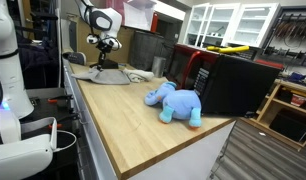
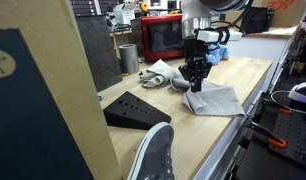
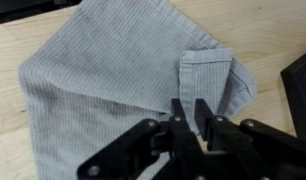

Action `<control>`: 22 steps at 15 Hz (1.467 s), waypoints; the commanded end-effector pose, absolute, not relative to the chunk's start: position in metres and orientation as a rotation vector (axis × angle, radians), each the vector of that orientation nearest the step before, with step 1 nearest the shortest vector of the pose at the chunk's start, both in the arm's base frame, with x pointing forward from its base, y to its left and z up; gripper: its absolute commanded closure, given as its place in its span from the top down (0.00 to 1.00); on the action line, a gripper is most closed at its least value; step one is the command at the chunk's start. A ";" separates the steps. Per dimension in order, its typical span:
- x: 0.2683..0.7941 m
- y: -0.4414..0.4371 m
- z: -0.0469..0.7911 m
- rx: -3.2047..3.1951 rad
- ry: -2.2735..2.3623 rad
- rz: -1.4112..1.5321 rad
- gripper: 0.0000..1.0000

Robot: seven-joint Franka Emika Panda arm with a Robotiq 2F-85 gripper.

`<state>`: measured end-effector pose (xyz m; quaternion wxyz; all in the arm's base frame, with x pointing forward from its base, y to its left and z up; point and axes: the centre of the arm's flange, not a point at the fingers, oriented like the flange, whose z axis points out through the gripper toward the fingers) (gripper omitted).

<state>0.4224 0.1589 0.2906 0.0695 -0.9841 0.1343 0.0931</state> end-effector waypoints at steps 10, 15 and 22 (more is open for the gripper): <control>0.427 0.176 0.273 -2.976 0.217 0.098 0.85; 0.428 0.169 0.274 -2.996 0.213 0.114 0.34; 0.432 0.150 0.292 -3.007 0.245 0.126 0.00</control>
